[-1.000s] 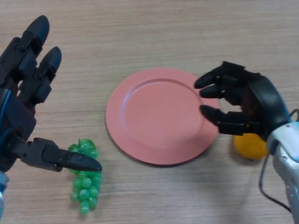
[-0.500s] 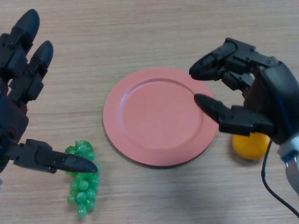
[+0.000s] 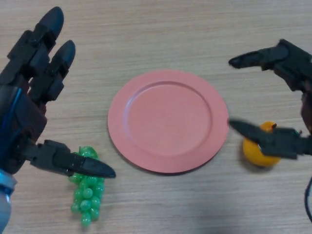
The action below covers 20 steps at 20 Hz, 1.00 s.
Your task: Pick up the yellow pear and place it on the plate
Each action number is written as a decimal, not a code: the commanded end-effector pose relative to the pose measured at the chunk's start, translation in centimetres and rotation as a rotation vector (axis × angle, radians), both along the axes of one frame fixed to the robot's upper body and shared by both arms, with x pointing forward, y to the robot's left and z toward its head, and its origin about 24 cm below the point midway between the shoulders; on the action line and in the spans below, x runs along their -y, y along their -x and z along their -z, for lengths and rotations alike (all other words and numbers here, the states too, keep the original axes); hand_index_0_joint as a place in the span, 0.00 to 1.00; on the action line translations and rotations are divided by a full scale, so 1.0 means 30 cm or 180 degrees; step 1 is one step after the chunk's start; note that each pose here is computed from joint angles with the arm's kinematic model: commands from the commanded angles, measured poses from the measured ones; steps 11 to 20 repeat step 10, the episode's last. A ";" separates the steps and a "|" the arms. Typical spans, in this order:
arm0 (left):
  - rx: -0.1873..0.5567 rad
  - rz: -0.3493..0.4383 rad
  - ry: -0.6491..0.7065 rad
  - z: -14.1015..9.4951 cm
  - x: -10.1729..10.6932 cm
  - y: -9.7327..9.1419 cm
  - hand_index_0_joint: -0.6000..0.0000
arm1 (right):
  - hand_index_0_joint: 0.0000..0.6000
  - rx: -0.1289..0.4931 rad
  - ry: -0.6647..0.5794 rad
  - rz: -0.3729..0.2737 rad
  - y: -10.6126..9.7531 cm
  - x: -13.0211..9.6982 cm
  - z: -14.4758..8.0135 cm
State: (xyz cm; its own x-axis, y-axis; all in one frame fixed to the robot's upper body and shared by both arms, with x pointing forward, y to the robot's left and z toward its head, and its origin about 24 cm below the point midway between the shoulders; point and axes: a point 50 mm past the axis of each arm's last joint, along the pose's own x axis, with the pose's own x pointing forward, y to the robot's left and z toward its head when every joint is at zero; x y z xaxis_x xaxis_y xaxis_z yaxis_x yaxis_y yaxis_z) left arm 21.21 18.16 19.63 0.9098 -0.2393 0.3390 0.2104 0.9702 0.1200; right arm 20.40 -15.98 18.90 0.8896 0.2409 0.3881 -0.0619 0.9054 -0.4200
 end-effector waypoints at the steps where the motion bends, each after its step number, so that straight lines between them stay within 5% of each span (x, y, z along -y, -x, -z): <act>1: 0.0627 -0.0110 -0.0152 -0.089 -0.008 0.023 1.00 | 0.00 0.0498 -0.0109 -0.0181 0.076 0.024 -0.090; 10: 0.0814 -0.0176 -0.0127 -0.101 0.010 0.014 1.00 | 0.00 0.0125 -0.0270 -0.0418 0.083 0.009 -0.075; 20: 0.0814 -0.0176 -0.0127 -0.101 0.010 0.014 1.00 | 0.00 0.0125 -0.0270 -0.0418 0.083 0.009 -0.075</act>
